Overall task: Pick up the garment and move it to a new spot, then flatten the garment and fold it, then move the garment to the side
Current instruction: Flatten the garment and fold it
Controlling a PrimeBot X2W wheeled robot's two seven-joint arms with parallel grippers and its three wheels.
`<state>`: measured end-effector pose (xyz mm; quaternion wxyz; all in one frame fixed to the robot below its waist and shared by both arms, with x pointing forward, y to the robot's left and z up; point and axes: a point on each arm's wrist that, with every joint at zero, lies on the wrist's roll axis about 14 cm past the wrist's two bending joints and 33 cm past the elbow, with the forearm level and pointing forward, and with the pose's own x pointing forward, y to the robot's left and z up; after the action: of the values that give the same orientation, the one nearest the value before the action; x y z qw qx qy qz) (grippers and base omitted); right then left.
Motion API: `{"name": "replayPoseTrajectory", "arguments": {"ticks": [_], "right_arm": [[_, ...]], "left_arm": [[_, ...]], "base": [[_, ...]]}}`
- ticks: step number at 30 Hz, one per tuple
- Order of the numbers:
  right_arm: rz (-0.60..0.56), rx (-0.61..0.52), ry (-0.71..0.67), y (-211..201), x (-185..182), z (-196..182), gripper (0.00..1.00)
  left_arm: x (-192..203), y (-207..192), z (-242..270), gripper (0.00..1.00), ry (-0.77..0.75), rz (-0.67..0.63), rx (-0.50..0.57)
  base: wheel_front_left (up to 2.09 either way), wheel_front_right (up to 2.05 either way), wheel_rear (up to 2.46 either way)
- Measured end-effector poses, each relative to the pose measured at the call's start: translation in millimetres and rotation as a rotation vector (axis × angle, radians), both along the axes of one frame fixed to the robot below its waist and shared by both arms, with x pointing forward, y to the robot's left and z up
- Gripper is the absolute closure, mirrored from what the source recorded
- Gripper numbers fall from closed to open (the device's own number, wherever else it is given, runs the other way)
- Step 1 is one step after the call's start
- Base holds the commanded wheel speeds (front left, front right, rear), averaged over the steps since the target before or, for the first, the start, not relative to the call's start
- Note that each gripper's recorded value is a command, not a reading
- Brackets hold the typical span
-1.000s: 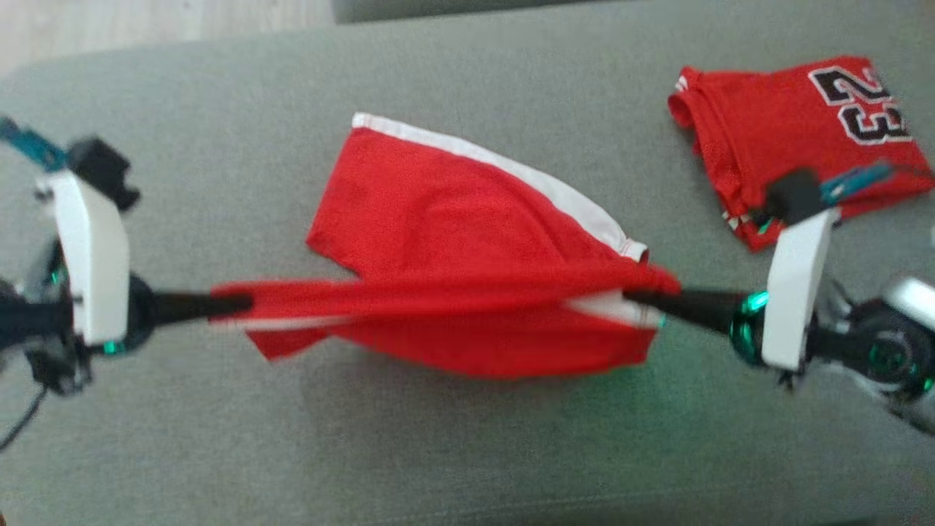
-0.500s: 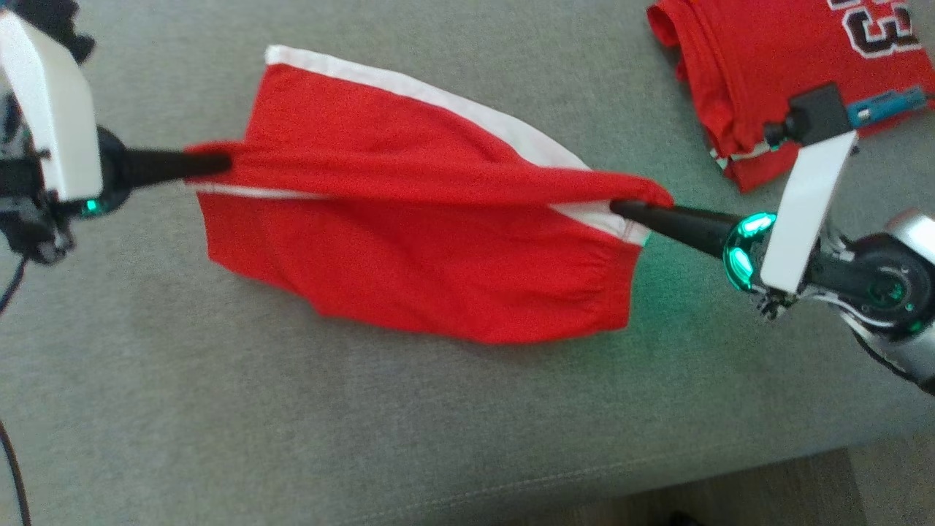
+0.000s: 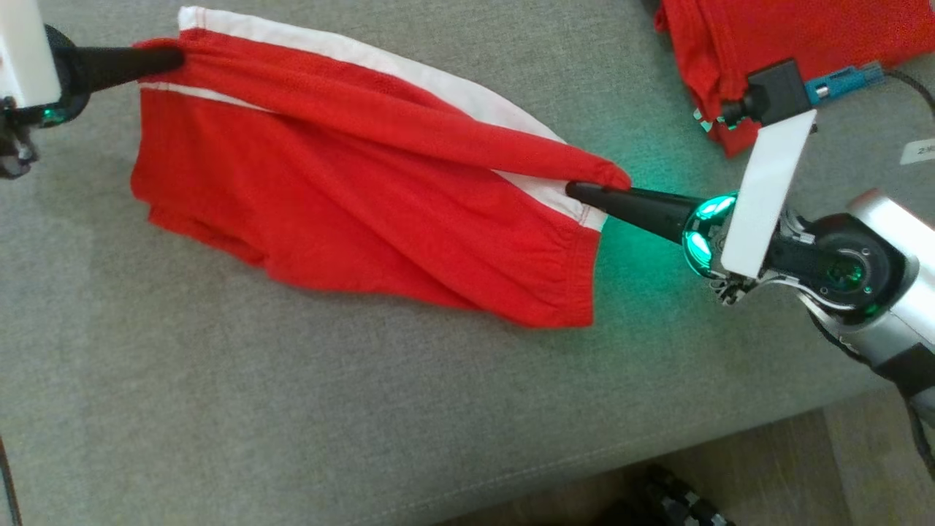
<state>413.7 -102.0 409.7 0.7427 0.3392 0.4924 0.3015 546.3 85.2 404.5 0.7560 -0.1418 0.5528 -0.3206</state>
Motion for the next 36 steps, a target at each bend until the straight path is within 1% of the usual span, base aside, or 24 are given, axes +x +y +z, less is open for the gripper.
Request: {"name": "replayPoseTrajectory", "arguments": {"ticks": [4,8,9,10,11,12,19,23,26,27,29,33,36], "right_arm": [[-0.014,-0.006,-0.005,-3,6,-3,1.0],[-0.014,0.005,-0.011,1,9,-2,1.0],[-0.014,0.006,-0.012,2,9,-3,1.0],[-0.013,0.002,-0.013,2,10,-3,0.77],[-0.017,0.001,-0.013,1,11,-3,0.25],[-0.016,0.001,-0.007,1,11,-4,0.0],[-0.014,-0.01,-0.017,3,12,-3,0.0],[-0.075,-0.007,-0.083,-5,24,12,0.0],[-0.126,0.004,-0.129,-12,31,25,0.0],[-0.126,0.004,-0.129,-12,31,25,0.0],[-0.153,0.008,-0.128,-16,26,26,0.0],[-0.207,0.013,-0.102,-28,14,20,0.0],[-0.252,0.008,-0.119,-40,14,23,0.0]], "left_arm": [[4,-11,-10,1.0,0.007,-0.002,-0.031],[11,-9,-10,1.0,-0.013,0.008,-0.025],[14,-8,-9,0.78,-0.024,0.015,-0.023],[17,-8,-7,0.35,-0.034,0.018,-0.026],[17,-8,-7,0.0,-0.037,0.023,-0.028],[18,-9,-7,0.0,-0.041,0.025,-0.03],[15,-5,-2,0.0,-0.051,0.024,-0.017],[11,0,6,0.0,-0.089,0.001,0.024],[5,9,7,0.0,-0.118,-0.036,0.099],[5,9,7,0.0,-0.118,-0.036,0.099],[-3,14,3,0.0,-0.117,-0.055,0.133],[-17,24,-14,0.0,-0.111,-0.113,0.226],[-19,26,-24,0.0,-0.116,-0.137,0.263]], "base": [[0.0,0.0,0.0],[0.0,0.0,0.0],[0.0,0.0,0.0],[0.0,0.0,0.0],[0.0,0.0,0.0],[0.0,0.0,0.0],[0.0,0.0,0.0],[0.0,0.0,0.0],[0.0,0.0,0.0],[0.0,0.0,0.0],[0.0,0.0,0.0],[0.0,0.0,0.0],[0.0,0.0,0.0]]}}
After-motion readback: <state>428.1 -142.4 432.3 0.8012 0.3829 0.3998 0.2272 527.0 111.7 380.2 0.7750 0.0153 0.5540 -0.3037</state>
